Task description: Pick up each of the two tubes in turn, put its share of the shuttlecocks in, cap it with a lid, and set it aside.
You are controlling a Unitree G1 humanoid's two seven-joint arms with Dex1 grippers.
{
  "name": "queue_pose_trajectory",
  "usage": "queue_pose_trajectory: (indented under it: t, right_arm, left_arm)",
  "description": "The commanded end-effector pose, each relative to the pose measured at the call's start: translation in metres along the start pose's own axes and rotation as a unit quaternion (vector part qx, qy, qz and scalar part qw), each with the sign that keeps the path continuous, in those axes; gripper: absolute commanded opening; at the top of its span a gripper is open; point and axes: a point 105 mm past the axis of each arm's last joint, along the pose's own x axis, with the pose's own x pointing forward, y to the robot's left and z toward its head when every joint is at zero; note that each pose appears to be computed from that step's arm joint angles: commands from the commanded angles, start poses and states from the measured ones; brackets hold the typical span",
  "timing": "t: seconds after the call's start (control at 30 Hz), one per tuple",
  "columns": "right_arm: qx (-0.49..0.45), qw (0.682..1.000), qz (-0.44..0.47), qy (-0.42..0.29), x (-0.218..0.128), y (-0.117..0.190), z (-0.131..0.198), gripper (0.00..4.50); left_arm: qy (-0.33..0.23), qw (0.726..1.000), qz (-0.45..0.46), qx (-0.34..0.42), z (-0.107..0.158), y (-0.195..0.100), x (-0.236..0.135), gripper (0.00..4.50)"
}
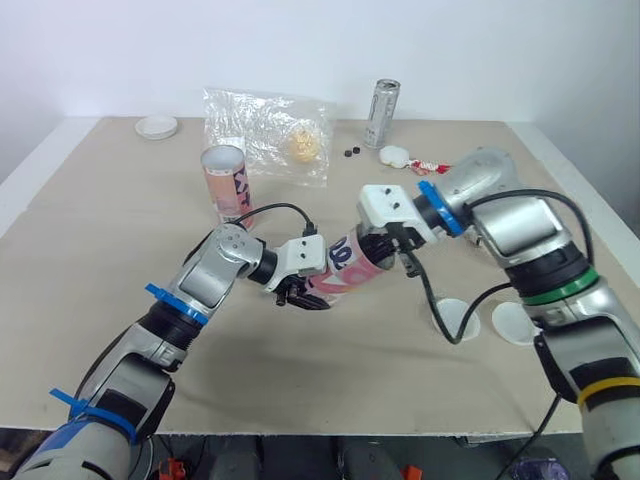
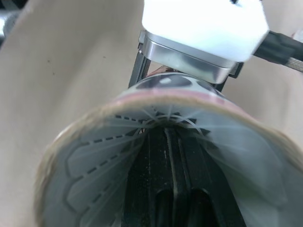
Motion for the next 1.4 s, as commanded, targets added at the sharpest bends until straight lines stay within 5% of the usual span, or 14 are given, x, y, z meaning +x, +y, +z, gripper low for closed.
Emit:
queue_pose_trajectory:
  t: [0.03,0.33,0.6,0.83,1.1,1.4]
  right_arm:
    - [-0.007,1.000,-0.015,-0.023,-0.025,0.006,0.013,0.07]
    - [0.033,0.995,-0.070,-0.065,-0.059,0.016,0.024,0.07]
    - [0.132,0.951,-0.229,-0.161,-0.101,0.021,0.019,0.07]
    - [0.238,0.906,-0.323,-0.134,-0.099,0.046,-0.036,0.07]
    - [0.324,0.887,-0.329,-0.023,-0.083,0.085,-0.109,0.07]
    - [0.312,0.896,-0.305,0.084,-0.090,0.090,-0.142,4.05]
  left_arm:
    - [-0.013,1.000,-0.002,0.012,0.007,-0.002,0.000,2.42]
    - [-0.023,1.000,0.004,0.008,0.006,-0.001,0.001,2.42]
    - [-0.139,0.984,0.108,-0.015,0.008,0.015,0.003,2.42]
    - [-0.239,0.958,0.153,-0.049,-0.006,-0.002,0.007,2.42]
    - [-0.255,0.956,0.130,-0.057,-0.015,-0.022,0.029,2.42]
    - [-0.255,0.960,0.105,-0.042,-0.014,-0.028,0.041,2.42]
